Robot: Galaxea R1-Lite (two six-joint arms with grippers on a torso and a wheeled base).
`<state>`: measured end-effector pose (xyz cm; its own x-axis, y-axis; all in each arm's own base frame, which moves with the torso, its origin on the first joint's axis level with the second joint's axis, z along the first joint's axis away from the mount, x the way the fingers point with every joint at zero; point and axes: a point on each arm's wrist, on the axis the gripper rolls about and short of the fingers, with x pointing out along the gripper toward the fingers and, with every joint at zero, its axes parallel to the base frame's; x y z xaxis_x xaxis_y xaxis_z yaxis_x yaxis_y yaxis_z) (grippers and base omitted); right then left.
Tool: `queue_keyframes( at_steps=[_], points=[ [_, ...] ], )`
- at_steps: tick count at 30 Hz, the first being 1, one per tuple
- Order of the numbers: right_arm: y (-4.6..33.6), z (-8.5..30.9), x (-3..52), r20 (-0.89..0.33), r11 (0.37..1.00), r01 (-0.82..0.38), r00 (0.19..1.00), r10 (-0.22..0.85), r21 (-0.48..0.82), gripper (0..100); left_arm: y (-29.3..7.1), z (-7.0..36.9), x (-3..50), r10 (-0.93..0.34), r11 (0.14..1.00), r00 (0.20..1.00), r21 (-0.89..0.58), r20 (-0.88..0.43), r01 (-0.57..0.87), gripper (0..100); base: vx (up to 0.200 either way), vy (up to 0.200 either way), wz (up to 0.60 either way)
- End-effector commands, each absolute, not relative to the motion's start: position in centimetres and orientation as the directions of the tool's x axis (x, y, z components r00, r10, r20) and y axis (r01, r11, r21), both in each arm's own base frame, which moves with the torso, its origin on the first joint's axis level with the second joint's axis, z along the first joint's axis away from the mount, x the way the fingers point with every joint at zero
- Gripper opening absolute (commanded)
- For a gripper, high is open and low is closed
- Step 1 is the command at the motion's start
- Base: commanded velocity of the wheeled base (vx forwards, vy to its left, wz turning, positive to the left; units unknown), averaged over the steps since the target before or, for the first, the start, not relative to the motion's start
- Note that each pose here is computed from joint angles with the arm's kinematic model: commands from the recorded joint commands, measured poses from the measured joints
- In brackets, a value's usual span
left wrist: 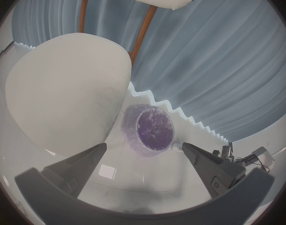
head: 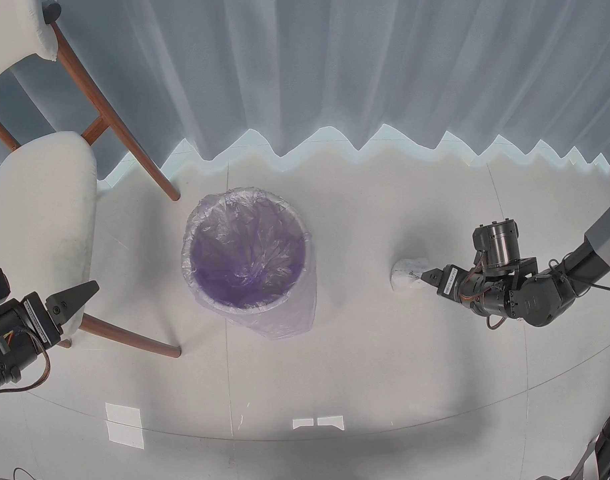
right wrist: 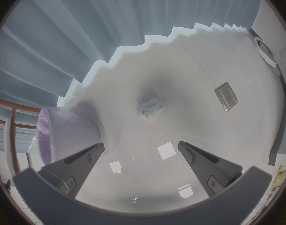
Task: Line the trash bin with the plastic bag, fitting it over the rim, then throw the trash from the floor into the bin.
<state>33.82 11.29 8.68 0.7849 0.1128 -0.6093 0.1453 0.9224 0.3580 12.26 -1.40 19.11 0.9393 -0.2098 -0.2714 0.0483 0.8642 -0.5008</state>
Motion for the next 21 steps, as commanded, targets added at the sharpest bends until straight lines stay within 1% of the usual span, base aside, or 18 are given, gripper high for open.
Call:
queue_keyframes(
  at_steps=[1,7,13,18,19,20,21],
  points=[
    [9.9,6.7,36.9,-0.622,0.926,0.188,0.781,0.062,0.329,100,-1.4,19.3,12.2,-0.21,0.865,0.942,-0.499,-0.262,0.054,100,0.0,0.0,0.0],
    [8.0,5.0,39.5,-0.625,0.931,0.218,0.78,0.014,0.293,100,-1.5,19.5,11.8,-0.229,0.863,0.943,-0.498,-0.241,0.083,100,0.0,0.0,0.0],
    [7.0,3.4,42.5,-0.612,0.912,0.258,0.79,-0.009,0.32,100,-1.5,19.4,11.7,-0.234,0.864,0.942,-0.496,-0.242,0.087,100,0.0,0.0,0.0],
    [6.8,2.7,44.9,-0.588,0.865,0.307,0.808,-0.017,0.398,100,-1.5,19.4,11.8,-0.226,0.864,0.943,-0.497,-0.245,0.078,100,0.0,0.0,0.0],
    [6.7,2.7,45.7,-0.581,0.841,0.329,0.814,-0.021,0.431,100,-1.5,19.4,11.6,-0.226,0.864,0.943,-0.497,-0.245,0.078,100,0.0,0.0,0.0],
    [6.7,2.7,45.7,-0.581,0.841,0.329,0.814,-0.021,0.431,100,-1.5,19.4,11.6,-0.226,0.864,0.943,-0.497,-0.245,0.078,100,0.0,0.0,0.0],
    [6.6,2.6,46.5,-0.585,0.814,0.355,0.811,-0.024,0.46,100,-1.4,19.1,11.6,-0.222,0.866,0.943,-0.495,-0.25,0.073,100,0.0,0.0,0.0]
  ],
)
